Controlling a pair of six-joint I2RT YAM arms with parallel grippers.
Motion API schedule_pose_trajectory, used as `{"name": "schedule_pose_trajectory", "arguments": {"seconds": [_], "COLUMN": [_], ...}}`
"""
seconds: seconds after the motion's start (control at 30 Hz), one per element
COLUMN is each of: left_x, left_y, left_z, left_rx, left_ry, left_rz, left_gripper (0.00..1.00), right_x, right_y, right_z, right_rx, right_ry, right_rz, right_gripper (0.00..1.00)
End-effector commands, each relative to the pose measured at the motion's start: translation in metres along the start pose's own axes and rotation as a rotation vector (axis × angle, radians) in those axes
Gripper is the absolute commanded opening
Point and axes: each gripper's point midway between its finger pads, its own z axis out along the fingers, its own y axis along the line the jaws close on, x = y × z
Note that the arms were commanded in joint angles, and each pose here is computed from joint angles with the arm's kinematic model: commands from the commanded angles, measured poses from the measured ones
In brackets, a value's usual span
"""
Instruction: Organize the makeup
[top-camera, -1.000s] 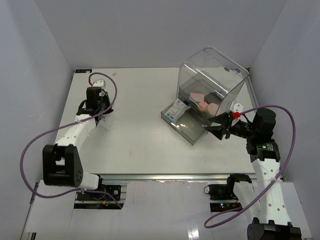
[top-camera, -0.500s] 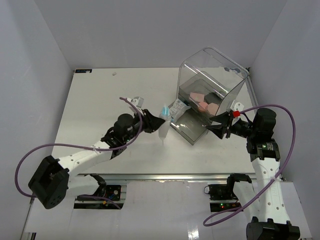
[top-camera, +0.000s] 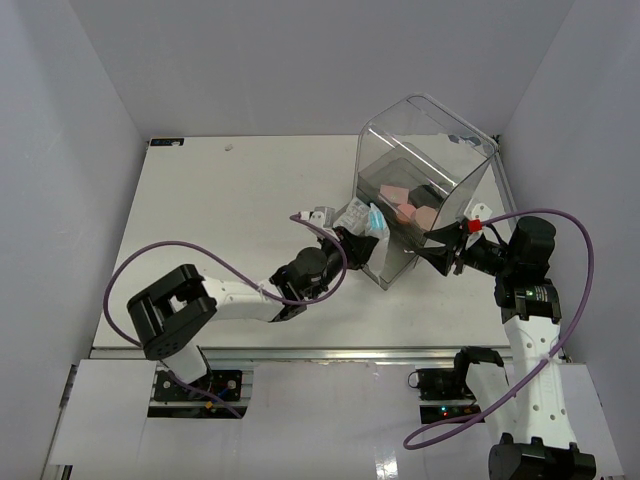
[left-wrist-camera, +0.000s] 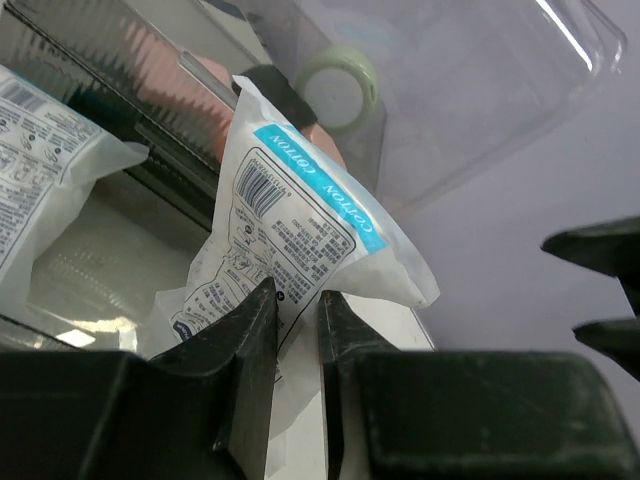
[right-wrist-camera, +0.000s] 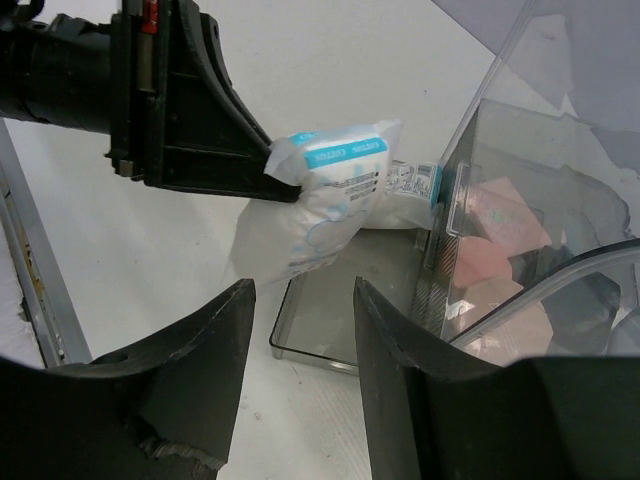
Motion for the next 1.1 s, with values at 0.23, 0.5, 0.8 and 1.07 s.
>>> {"name": "schedule_pose_trajectory", "arguments": {"seconds": [0.23, 0.5, 0.8, 1.07], "left_x": [-0.020, 0.016, 0.033, 0.054], "left_y": [0.000, 0.014, 0.033, 0.042], "left_z": [0.042, 0.048, 0.043, 0.052], "left_rx": [-0.152, -0.280, -0.446, -0.513], "left_ry": [-0.231, -0.161, -0.018, 0.088], "left_rz": [0.050, 0.241, 0.379, 0.447], "left_gripper": [0.00, 0.00, 0.00, 0.00], "right_x": [-0.001, -0.001, 0.000, -0.001], "right_y": [-0.003, -0.003, -0.002, -0.002], "right_z": [-0.002, -0.003, -0.004, -0.005], "right_rx": [0.013, 0.016, 0.016, 0.018], "right_ry": [-0.007, -0.007, -0.009, -0.013], "right_rz": [-0.014, -0.016, -0.017, -0.017], "right_gripper": [0.51, 0.51, 0.51, 0.51]}}
